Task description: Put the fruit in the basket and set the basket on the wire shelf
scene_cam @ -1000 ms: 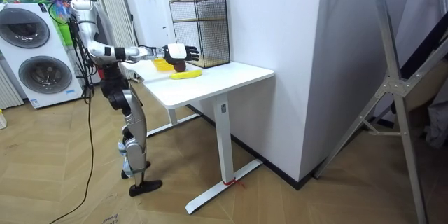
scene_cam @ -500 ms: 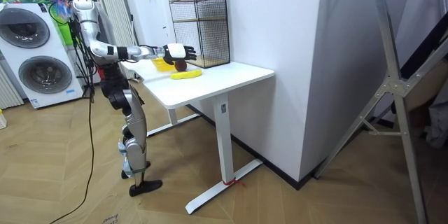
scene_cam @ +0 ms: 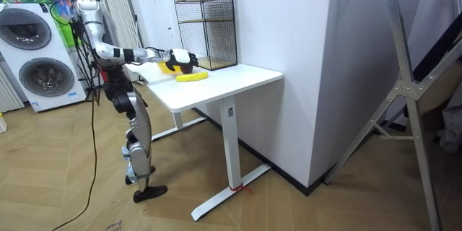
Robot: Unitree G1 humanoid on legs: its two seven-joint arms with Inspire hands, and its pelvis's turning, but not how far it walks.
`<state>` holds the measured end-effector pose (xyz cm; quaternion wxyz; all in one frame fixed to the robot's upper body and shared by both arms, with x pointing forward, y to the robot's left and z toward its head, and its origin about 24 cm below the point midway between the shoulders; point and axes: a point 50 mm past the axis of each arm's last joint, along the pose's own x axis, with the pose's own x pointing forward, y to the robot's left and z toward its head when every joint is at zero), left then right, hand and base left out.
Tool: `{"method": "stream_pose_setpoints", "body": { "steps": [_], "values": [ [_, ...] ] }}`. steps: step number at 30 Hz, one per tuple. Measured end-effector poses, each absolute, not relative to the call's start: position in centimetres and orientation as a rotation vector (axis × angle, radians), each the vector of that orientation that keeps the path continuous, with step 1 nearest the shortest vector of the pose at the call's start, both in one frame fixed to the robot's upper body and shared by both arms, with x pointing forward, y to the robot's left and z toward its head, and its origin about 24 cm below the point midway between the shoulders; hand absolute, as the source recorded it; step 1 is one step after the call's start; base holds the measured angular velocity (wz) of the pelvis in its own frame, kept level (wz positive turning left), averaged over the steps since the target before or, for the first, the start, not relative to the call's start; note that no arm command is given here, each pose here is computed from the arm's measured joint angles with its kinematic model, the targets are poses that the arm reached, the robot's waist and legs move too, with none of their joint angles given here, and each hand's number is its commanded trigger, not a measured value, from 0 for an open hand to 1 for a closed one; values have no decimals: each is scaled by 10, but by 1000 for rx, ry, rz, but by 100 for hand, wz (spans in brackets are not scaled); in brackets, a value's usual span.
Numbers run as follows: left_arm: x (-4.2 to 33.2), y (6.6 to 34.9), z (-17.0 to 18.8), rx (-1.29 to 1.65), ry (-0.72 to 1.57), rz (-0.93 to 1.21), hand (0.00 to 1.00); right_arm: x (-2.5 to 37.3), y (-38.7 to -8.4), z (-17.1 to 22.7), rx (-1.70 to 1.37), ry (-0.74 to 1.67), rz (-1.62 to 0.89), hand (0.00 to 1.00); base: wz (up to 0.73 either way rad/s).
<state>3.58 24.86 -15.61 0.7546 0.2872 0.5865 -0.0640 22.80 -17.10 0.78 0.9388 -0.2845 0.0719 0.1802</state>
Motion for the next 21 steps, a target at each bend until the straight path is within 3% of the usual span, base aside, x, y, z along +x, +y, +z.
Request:
{"method": "stream_pose_setpoints", "body": {
  "steps": [2,3,4,5,21],
  "values": [
    [36,249,-156,627,1279,-140,0,228,-171,7,-607,152,384,0,0],
    [36,248,-156,628,1278,-140,0,227,-170,7,-624,156,395,58,0],
    [37,248,-156,629,1277,-140,0,227,-170,6,-637,157,401,74,0],
    [37,248,-156,630,1275,-142,0,227,-170,6,-652,164,409,100,0],
    [37,246,-158,651,1286,-155,0,234,-175,-3,-721,191,363,100,0]
  ]
}}
